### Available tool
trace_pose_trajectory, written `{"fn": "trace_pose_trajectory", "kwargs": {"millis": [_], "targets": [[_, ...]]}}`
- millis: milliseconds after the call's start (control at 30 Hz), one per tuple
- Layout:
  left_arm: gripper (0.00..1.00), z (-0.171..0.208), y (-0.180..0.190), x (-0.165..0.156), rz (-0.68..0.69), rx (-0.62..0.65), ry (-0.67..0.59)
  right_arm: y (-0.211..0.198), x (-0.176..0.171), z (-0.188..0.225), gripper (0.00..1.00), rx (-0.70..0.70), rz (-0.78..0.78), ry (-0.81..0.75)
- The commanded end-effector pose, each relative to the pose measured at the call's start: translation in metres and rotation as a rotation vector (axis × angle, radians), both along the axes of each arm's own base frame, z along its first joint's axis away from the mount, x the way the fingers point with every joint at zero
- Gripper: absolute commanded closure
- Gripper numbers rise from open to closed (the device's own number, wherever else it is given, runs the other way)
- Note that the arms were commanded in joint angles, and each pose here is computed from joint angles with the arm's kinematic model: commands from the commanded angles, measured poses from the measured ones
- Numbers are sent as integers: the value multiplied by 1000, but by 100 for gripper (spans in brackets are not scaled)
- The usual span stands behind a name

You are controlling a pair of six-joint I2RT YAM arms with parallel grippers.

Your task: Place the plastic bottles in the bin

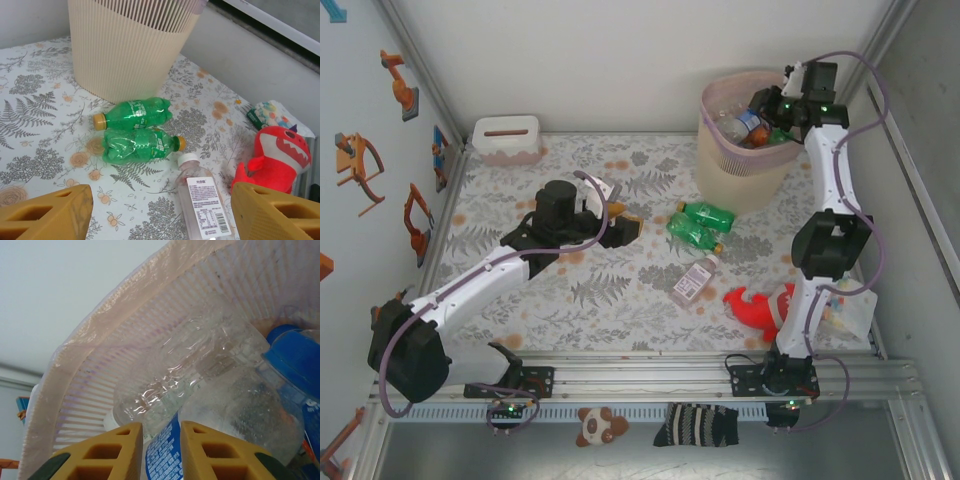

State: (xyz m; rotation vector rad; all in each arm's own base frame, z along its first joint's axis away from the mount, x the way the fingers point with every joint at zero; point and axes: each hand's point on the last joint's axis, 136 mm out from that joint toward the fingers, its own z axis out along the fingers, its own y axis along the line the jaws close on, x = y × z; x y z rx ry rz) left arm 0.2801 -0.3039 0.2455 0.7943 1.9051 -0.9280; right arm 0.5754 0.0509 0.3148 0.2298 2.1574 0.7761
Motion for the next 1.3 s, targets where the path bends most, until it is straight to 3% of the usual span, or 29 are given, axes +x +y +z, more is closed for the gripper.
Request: {"fn": "trace_pose_trajectory", "kwargs": {"millis": [0,400,600,833,933,1000,1067,1267], "targets": [[28,-2,5,0,22,10,15,1,-26,53,74,-29,-7,-90],[31,-34,-15,9,-12,147,103,-5,-93,77,72,-126,-22,-120],[33,-59,-37,5,-93,225,180,-8,-126,64,71,-165,-34,-92],[33,-93,-68,-4,-54,378,211,-15,-164,43,71,-210,-67,-51],[26,-104,-82,-13,-41,415,222,-18,-176,39,71,-232,-77,-43],[9,-111,-92,-22,-30,448,219,-20,-183,37,71,-245,-83,-37],[2,-119,-99,-29,-13,492,206,-20,-188,36,71,-248,-82,-36],[0,-139,-116,-49,-2,587,192,-17,-201,38,71,-247,-73,-43]]}}
